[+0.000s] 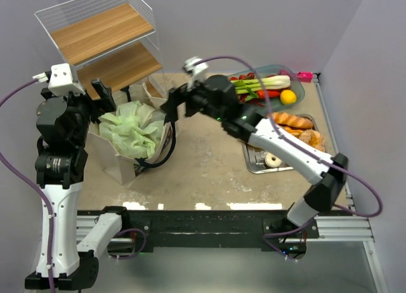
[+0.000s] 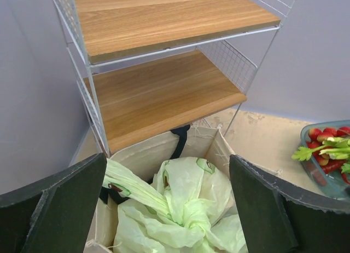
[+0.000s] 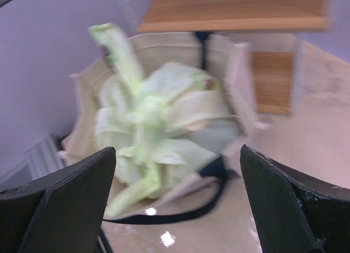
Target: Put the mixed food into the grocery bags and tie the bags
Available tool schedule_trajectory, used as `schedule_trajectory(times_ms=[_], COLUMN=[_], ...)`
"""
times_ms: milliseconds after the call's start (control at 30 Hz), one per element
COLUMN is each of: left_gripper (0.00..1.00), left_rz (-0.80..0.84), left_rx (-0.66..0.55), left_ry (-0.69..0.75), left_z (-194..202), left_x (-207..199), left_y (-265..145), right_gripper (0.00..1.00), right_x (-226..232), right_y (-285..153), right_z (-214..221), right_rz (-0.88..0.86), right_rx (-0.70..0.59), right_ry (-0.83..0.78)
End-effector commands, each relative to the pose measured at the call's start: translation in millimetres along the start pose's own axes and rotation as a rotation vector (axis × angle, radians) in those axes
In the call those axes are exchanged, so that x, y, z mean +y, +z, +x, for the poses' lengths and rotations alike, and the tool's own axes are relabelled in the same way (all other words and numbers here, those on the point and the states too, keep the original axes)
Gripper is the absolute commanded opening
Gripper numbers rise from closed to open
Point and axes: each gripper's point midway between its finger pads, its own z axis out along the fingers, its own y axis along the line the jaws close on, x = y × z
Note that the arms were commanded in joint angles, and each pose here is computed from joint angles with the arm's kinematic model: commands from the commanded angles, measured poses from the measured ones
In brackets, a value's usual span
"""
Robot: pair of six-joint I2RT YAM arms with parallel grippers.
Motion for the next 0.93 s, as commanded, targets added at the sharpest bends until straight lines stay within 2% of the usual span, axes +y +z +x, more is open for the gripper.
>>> schedule_trajectory(times_ms=[0, 33, 67, 100, 133, 200, 367, 533, 900], left_gripper=[1.0, 1.0, 1.0, 1.0, 1.0, 1.0, 1.0, 1.0, 1.0], left_rz=[0.11, 0.115, 0.119, 0.119, 0.122, 0.126, 0.123, 0.123, 0.112], left_rx=[-0.049, -0.055, -0.065, -0.065, -0.063, -0.067, -0.056, -0.048, -0.034], left_ry=[0.071, 0.073, 0.067, 0.067, 0.067, 0.059, 0.033, -0.001, -0.01], left_z=[-10.4, -9.6, -11.6, -10.5, -9.7, -10.9, -8.8, -3.2, 6.8], left_x=[-16.2, -16.7, -17.1, -16.9, -17.1, -17.5, -16.6, -16.2, -13.6], left_y=[-6.2, -6.8, -11.0, -11.6, -13.1, -17.3, -25.3, -32.3, -31.4], right_gripper=[0.99, 0.99, 0.99, 0.99, 0.99, 0.99, 0.99, 0.99, 0.99], right_x=[-93.7, -117.9, -135.2, -146.2, -155.2, -175.2, -184.1, -185.8, -187.0], right_y=[-38.9, -64.8, -78.8, -92.9, -123.3, -150.7, -225.4, -260.8, -267.5], right_z=[10.4, -3.3, 10.5, 8.7, -10.3, -0.1, -5.7, -1.4, 5.4], right_rz=[0.246, 0.317, 0.38, 0.419, 0.46, 0.567, 0.71, 0.772, 0.786], right_rx=[-0.002, -0.046, -0.04, -0.062, -0.136, -0.162, -0.311, -0.389, -0.38], right_ry=[0.176, 0.198, 0.216, 0.221, 0.222, 0.215, 0.154, 0.135, 0.123])
